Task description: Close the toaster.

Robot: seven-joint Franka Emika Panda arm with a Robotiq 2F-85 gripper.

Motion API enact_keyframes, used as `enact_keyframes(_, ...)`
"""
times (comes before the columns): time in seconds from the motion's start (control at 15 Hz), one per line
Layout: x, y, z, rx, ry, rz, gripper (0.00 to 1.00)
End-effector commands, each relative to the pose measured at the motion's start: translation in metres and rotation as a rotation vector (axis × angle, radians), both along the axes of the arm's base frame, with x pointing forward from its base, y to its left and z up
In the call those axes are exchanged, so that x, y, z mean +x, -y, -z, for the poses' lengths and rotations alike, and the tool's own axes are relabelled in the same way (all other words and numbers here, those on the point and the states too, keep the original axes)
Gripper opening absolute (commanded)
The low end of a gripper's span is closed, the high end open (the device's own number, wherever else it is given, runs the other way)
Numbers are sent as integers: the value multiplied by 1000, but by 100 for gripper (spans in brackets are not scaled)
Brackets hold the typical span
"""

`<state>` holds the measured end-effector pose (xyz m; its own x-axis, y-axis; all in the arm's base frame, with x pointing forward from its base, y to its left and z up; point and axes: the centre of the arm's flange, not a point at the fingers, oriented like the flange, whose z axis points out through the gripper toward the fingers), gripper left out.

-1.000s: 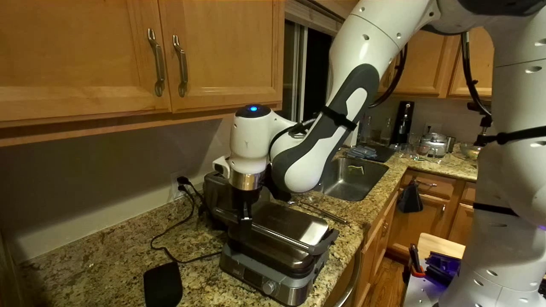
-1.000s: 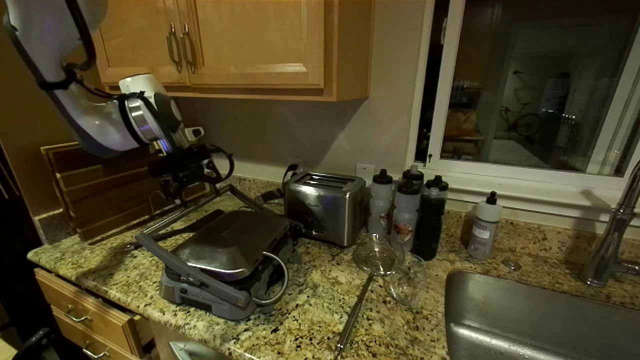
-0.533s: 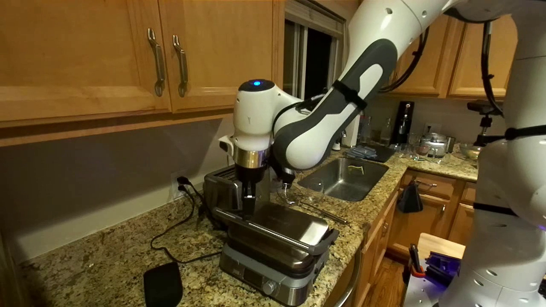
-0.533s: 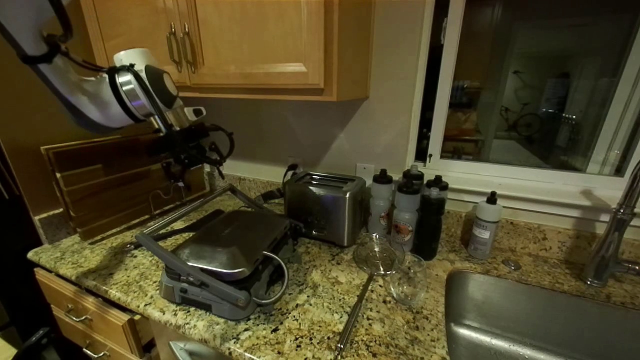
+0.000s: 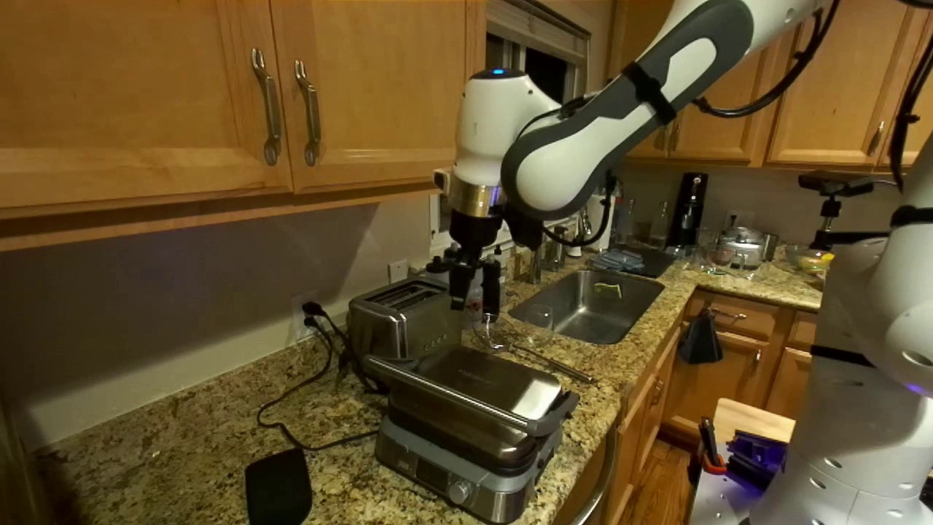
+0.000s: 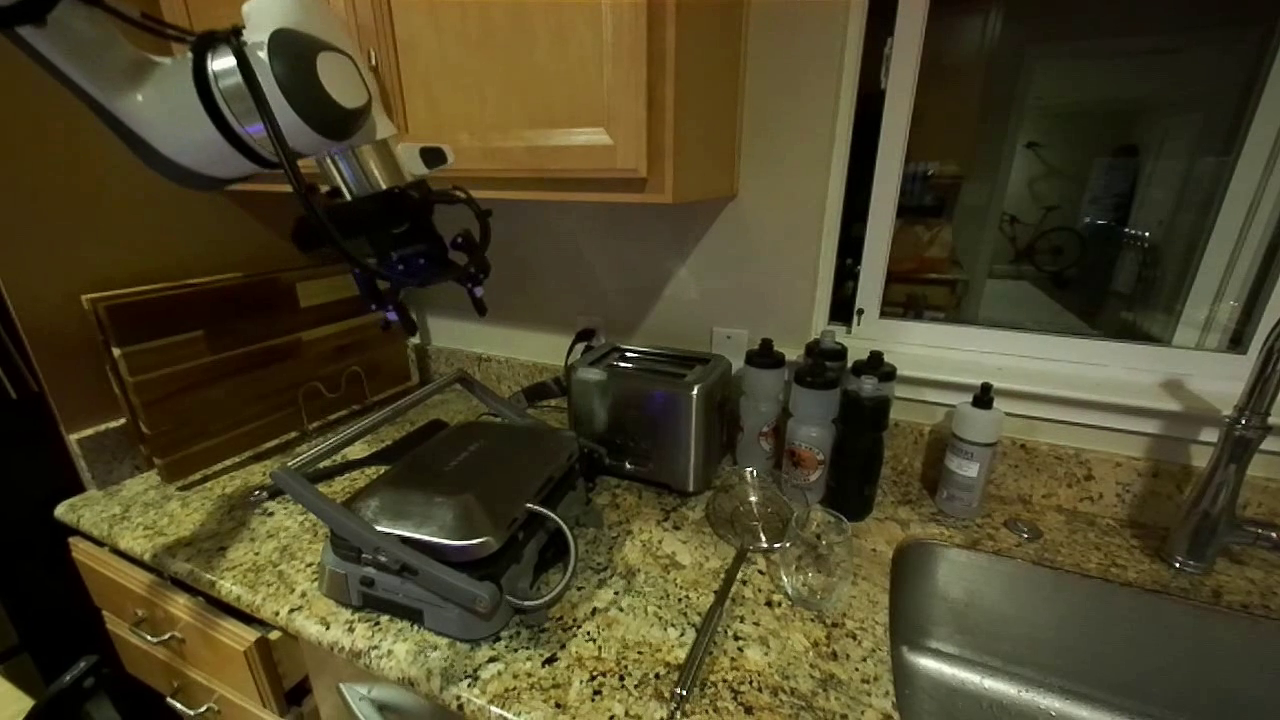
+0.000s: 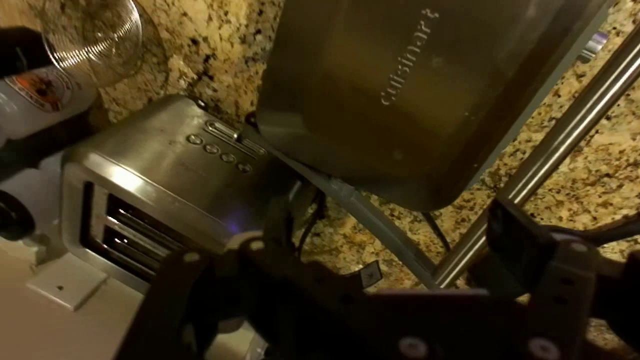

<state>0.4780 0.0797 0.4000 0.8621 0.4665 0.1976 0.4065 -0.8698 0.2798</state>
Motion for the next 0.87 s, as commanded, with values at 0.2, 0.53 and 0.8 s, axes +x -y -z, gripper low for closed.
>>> enact_keyframes(0.2, -53, 88, -21, 112, -29, 199, 100)
enact_keyframes(0.53, -40, 93, -14, 108, -29, 221, 100)
enact_keyframes(0.8, -41, 93, -12, 108, -32, 221, 100)
